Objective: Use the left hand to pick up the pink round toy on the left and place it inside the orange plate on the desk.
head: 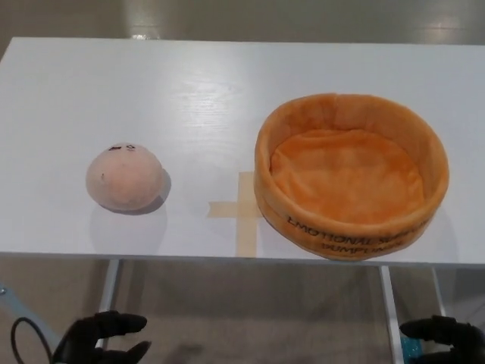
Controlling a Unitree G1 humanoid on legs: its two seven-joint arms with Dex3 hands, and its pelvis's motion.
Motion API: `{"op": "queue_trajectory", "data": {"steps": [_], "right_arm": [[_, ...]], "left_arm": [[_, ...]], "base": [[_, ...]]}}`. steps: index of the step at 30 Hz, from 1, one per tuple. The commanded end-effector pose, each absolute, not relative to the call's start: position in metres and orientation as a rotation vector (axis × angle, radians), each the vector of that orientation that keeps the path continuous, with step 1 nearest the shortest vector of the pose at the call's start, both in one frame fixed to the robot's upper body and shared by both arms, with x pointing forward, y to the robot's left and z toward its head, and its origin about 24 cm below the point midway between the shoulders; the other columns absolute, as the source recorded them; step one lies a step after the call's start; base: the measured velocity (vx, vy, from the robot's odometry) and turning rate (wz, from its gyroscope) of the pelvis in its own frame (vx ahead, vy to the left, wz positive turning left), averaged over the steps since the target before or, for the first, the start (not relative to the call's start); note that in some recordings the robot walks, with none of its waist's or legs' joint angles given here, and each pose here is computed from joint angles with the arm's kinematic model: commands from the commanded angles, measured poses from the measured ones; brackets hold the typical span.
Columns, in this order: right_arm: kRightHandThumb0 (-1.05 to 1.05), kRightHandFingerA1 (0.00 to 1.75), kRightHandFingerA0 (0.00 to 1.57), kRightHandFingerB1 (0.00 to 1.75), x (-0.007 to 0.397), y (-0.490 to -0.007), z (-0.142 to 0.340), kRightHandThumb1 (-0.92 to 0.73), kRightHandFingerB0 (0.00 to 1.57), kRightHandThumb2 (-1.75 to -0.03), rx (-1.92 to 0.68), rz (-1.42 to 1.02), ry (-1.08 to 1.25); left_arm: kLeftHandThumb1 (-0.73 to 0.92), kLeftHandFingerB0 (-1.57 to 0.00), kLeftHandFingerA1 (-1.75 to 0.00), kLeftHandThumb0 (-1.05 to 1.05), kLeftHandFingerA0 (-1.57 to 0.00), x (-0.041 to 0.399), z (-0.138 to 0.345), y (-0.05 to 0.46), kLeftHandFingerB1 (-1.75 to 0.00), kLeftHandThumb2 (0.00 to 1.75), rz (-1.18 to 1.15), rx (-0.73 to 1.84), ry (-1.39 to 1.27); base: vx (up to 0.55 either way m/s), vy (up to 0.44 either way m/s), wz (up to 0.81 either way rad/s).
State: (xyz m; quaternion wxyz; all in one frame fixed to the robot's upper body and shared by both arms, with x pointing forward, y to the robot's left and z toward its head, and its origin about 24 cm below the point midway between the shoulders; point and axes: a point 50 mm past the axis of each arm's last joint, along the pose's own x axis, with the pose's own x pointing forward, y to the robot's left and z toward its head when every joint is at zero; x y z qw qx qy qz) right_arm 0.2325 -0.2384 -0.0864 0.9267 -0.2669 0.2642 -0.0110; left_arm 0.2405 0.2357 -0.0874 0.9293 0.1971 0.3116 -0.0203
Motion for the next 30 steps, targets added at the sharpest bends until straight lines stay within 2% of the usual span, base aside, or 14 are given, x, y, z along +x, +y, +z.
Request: {"op": "queue_trajectory", "data": {"steps": [1,9,15,16,17,22,23,29,30], "right_arm": [[-0.10,0.54,0.60,0.51,0.230,-0.240,-0.082,-0.63,0.69,-0.58,-0.574,-0.024,0.448],[-0.12,0.53,0.60,0.50,0.222,-0.241,-0.088,-0.63,0.68,-0.58,-0.576,-0.021,0.469],[-0.12,0.54,0.61,0.50,0.214,-0.242,-0.092,-0.63,0.69,-0.58,-0.576,-0.015,0.481],[-0.13,0.52,0.60,0.49,0.215,-0.242,-0.092,-0.63,0.67,-0.58,-0.574,-0.017,0.483],[-0.12,0.52,0.60,0.49,0.215,-0.242,-0.092,-0.63,0.67,-0.58,-0.578,-0.017,0.486],[-0.12,0.52,0.61,0.49,0.217,-0.242,-0.091,-0.64,0.67,-0.58,-0.587,-0.017,0.480],[-0.12,0.52,0.61,0.49,0.218,-0.243,-0.090,-0.64,0.67,-0.58,-0.590,-0.019,0.476],[-0.11,0.54,0.62,0.49,0.225,-0.243,-0.085,-0.63,0.67,-0.58,-0.584,-0.024,0.455],[-0.11,0.54,0.63,0.50,0.226,-0.243,-0.084,-0.63,0.67,-0.58,-0.582,-0.024,0.452]], "left_arm": [[0.59,-0.52,-0.47,-0.26,-0.55,0.238,-0.086,0.238,-0.39,0.58,-0.068,0.397,0.591],[0.58,-0.38,-0.44,-0.27,-0.45,0.230,-0.091,0.236,-0.33,0.58,-0.092,0.360,0.586],[0.58,-0.39,-0.42,-0.28,-0.43,0.218,-0.095,0.237,-0.32,0.57,-0.131,0.361,0.579],[0.52,-0.35,-0.48,-0.34,-0.36,0.218,-0.094,0.237,-0.41,0.69,-0.137,0.357,0.572],[0.59,-0.36,-0.43,-0.27,-0.39,0.216,-0.093,0.238,-0.32,0.58,-0.156,0.357,0.561],[0.60,-0.35,-0.41,-0.29,-0.36,0.213,-0.088,0.242,-0.31,0.57,-0.219,0.367,0.528],[0.58,-0.31,-0.39,-0.29,-0.35,0.213,-0.085,0.245,-0.31,0.58,-0.255,0.374,0.513],[0.56,-0.30,-0.35,-0.34,-0.36,0.210,-0.056,0.251,-0.31,0.57,-0.429,0.441,0.380],[0.50,-0.27,-0.41,-0.38,-0.30,0.209,-0.045,0.250,-0.37,0.66,-0.484,0.456,0.328]], "base": [[0.00,0.000,0.00],[0.00,0.000,0.00],[0.00,0.000,0.00],[0.00,0.000,0.00],[0.00,0.000,0.00],[0.00,0.000,0.00],[0.00,0.000,0.00],[0.00,0.000,0.00],[0.00,0.000,0.00]]}}
